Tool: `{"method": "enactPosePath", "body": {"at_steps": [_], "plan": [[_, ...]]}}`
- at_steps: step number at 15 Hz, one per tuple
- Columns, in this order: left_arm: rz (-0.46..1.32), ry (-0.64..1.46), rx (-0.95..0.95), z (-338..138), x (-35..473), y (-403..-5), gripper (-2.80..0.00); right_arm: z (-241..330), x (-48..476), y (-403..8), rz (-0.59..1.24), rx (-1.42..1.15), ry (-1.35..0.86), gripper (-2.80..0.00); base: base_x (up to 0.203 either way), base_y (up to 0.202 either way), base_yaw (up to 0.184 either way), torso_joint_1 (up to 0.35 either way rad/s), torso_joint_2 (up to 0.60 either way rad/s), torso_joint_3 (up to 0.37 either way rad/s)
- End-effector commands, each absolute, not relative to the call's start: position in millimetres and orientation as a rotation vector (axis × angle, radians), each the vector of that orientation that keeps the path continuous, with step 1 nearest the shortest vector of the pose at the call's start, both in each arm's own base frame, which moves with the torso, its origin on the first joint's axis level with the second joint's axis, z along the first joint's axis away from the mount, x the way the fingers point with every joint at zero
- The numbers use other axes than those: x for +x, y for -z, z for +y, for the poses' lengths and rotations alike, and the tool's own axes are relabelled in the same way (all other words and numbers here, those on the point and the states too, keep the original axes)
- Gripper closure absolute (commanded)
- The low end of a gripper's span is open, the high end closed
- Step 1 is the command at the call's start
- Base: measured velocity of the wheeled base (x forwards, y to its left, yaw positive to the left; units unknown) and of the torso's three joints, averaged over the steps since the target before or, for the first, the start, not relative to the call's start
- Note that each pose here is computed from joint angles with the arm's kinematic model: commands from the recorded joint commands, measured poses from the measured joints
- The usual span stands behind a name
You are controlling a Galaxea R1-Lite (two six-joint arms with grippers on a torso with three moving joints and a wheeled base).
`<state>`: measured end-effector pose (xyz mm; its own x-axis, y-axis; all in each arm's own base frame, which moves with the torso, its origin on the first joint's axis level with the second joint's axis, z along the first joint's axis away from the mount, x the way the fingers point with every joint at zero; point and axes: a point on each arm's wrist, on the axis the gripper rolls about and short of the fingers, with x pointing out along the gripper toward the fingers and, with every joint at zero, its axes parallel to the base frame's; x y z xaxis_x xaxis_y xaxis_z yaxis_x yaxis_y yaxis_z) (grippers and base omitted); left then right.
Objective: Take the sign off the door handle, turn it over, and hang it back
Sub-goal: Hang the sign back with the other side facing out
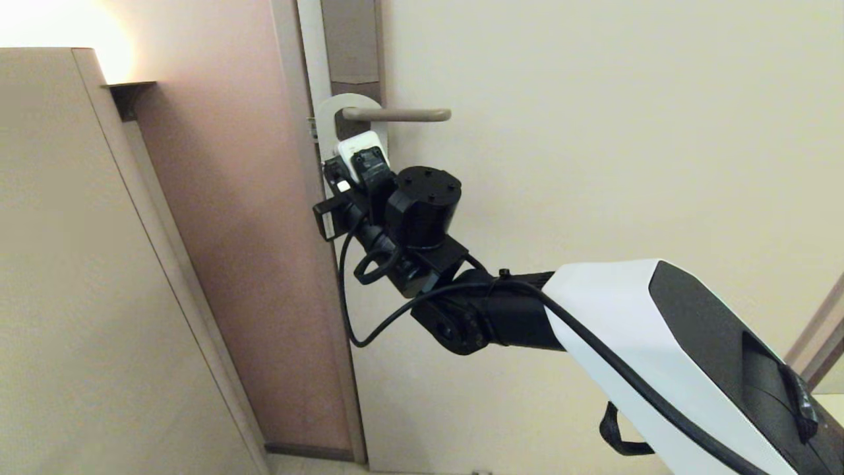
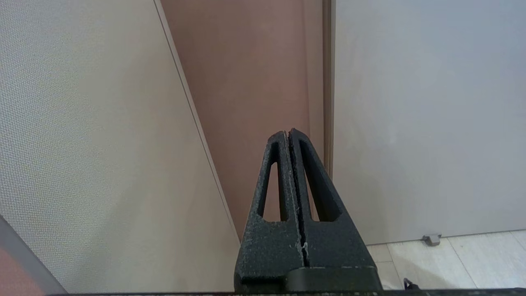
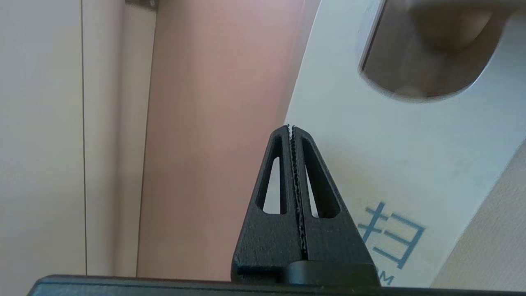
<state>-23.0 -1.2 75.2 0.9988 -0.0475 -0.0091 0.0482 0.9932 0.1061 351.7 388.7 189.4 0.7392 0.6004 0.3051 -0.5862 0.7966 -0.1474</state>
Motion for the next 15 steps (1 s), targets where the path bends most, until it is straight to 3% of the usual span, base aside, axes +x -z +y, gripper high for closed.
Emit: {"method": "enactPosePath", "body": {"at_steps": [1, 7, 15], "plan": [[0.007, 0.048, 0.107, -1.2, -23.1, -75.1, 0.0, 387.8, 350.8, -182.8, -0.327, -0.056, -0.652, 0.0, 0.0, 0.0, 0.0, 0.0, 0.0, 0.0], [0.007, 0.048, 0.107, -1.2, -23.1, -75.1, 0.0, 359.6, 330.3, -198.9, -0.254, -0.101, -0.656, 0.0, 0.0, 0.0, 0.0, 0.0, 0.0, 0.0], [0.007, 0.048, 0.107, -1.2, -23.1, -75.1, 0.0, 252.3, 279.8, -229.7, -0.067, -0.21, -0.588, 0.0, 0.0, 0.0, 0.0, 0.0, 0.0, 0.0]]}}
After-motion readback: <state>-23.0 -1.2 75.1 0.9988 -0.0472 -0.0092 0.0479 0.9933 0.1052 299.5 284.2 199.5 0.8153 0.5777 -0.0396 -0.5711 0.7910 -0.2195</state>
